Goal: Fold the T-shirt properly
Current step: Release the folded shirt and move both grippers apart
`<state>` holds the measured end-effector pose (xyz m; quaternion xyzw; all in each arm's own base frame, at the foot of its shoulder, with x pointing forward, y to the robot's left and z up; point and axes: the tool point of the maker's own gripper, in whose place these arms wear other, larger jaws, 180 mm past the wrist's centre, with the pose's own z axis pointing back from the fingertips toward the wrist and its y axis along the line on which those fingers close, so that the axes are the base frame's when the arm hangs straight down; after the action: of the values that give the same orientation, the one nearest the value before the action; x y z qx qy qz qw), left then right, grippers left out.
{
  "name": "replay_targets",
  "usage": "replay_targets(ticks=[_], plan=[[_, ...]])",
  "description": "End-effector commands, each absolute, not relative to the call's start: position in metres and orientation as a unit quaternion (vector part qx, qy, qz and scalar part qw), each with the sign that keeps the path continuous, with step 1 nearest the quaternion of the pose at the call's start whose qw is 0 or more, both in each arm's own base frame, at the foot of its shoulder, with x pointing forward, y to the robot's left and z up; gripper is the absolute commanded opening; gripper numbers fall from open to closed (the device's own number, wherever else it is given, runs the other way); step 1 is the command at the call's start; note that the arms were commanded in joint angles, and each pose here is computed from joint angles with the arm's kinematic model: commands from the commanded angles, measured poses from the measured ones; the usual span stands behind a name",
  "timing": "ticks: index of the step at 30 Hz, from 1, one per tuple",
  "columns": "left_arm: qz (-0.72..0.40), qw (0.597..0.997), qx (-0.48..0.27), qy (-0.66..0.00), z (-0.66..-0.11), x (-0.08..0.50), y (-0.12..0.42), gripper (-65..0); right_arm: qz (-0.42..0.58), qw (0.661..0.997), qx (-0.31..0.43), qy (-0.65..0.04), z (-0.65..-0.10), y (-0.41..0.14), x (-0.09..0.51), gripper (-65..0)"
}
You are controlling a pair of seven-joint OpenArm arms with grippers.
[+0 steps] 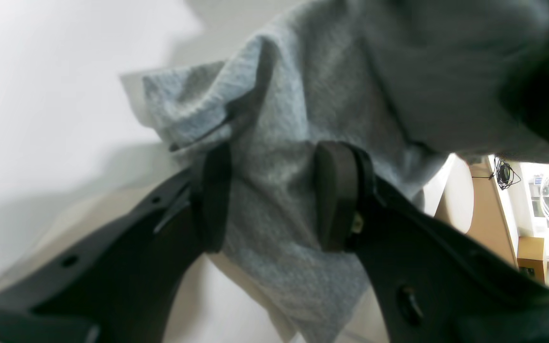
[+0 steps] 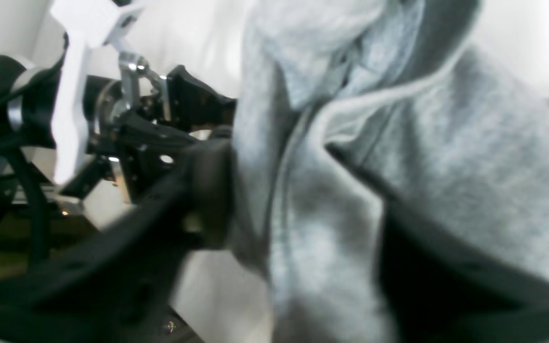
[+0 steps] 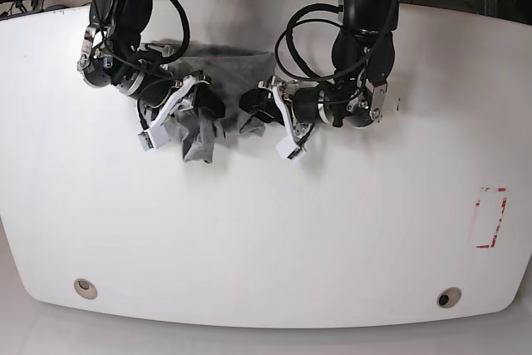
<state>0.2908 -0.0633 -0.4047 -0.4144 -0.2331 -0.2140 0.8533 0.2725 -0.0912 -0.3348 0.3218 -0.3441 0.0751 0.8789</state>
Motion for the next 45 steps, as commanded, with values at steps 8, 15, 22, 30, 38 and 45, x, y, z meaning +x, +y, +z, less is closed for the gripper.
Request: replay_targets(ticks=[8, 15, 22, 30, 38, 45], plan=[[-0.221, 0.848, -0.413, -0.248, -0.395, 0.299, -0.066, -38.9, 0.110, 0.854, 0.331, -0.385, -0.304, -0.077, 0.284, -15.4], [-0.223, 0.847, -0.414, -0.249, -0.394, 0.300, -0.066, -38.9, 0.176, 0.838, 0.318, -0.407, -0.278, -0.062, 0.278, -15.4], [-0.230, 0.843, -0.404, -0.271, -0.383, 0.310, -0.060, -38.9, 0.181, 0.841, 0.291, -0.419, -0.276, -0.083, 0.282, -15.5], [-0.225, 0.825, -0.378, -0.354, -0.338, 0.334, -0.038, -39.0, 0.233, 0.842, 0.249, -0.419, -0.288, -0.109, 0.265, -16.2], [-0.207, 0.821, -0.347, -0.405, -0.315, 0.346, 0.009, -39.0, 0.211, 0.860, 0.270, -0.379, -0.320, -0.112, 0.258, -44.4], [-0.221, 0.826, -0.302, -0.422, -0.307, 0.350, 0.043, -39.0, 0.192, 0.861, 0.317, -0.347, -0.349, -0.095, 0.259, -54.9]])
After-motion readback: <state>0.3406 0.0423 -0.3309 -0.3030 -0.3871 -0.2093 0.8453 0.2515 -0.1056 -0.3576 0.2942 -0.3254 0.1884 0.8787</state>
